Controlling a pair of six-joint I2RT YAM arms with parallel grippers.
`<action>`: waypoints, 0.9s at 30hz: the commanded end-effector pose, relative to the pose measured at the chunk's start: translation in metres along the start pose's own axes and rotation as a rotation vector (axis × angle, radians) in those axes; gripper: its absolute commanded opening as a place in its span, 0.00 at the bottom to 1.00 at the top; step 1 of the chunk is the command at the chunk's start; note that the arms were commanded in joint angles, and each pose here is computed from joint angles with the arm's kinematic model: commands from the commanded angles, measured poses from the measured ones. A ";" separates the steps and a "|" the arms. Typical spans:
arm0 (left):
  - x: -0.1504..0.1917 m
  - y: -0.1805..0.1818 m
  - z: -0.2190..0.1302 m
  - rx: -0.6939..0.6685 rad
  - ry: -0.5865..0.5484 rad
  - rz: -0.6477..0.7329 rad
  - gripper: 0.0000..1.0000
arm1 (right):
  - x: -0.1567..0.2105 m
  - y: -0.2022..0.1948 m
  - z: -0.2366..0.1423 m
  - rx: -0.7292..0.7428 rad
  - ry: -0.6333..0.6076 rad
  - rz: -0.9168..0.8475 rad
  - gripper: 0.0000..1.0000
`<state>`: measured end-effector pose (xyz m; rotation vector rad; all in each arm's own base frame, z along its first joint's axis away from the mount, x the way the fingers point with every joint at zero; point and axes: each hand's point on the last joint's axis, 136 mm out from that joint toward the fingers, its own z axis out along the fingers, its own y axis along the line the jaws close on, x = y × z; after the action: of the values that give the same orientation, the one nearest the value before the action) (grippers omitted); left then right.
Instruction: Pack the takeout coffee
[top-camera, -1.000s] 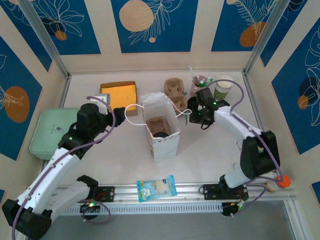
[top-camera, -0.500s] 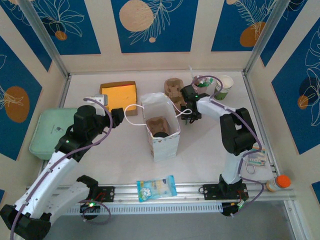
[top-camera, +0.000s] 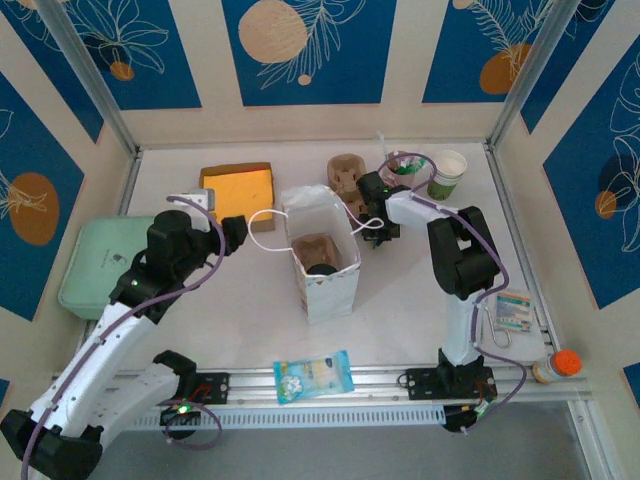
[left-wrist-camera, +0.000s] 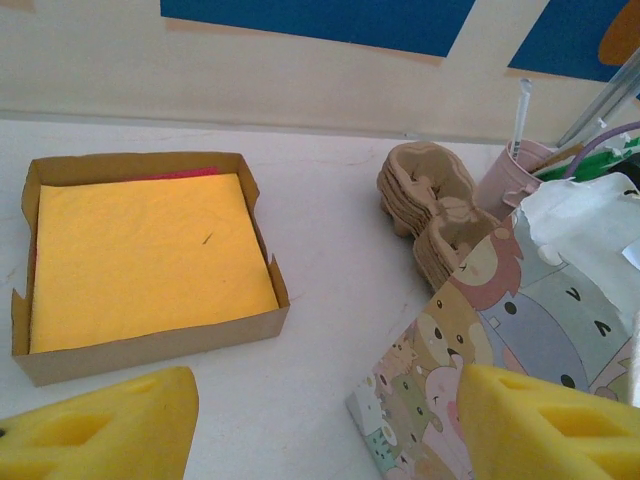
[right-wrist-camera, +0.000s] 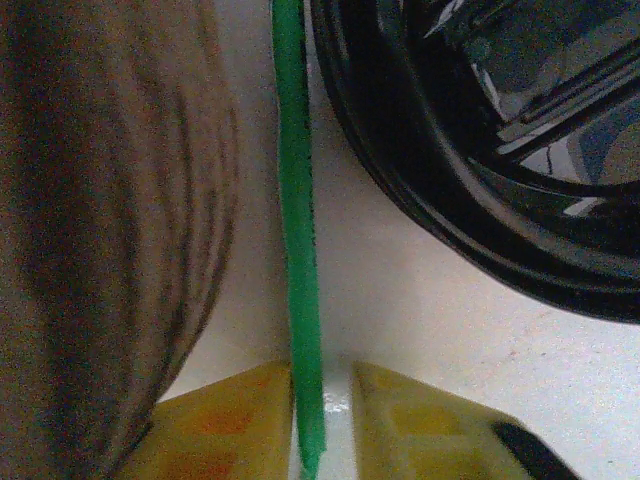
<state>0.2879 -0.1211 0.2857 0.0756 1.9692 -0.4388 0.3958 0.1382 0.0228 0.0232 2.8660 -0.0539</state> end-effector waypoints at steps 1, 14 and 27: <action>-0.004 0.005 -0.003 -0.018 -0.015 0.007 0.69 | 0.003 0.000 0.000 0.024 0.020 -0.009 0.19; -0.004 0.004 -0.006 -0.010 -0.023 0.001 0.69 | 0.007 -0.004 -0.060 0.058 -0.059 -0.042 0.08; -0.002 0.005 -0.014 -0.005 -0.033 -0.004 0.69 | 0.023 -0.010 -0.132 0.025 -0.147 -0.064 0.09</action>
<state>0.2800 -0.1162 0.2916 0.0701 1.9399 -0.4447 0.3550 0.1389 0.1313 -0.0549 2.7204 -0.0760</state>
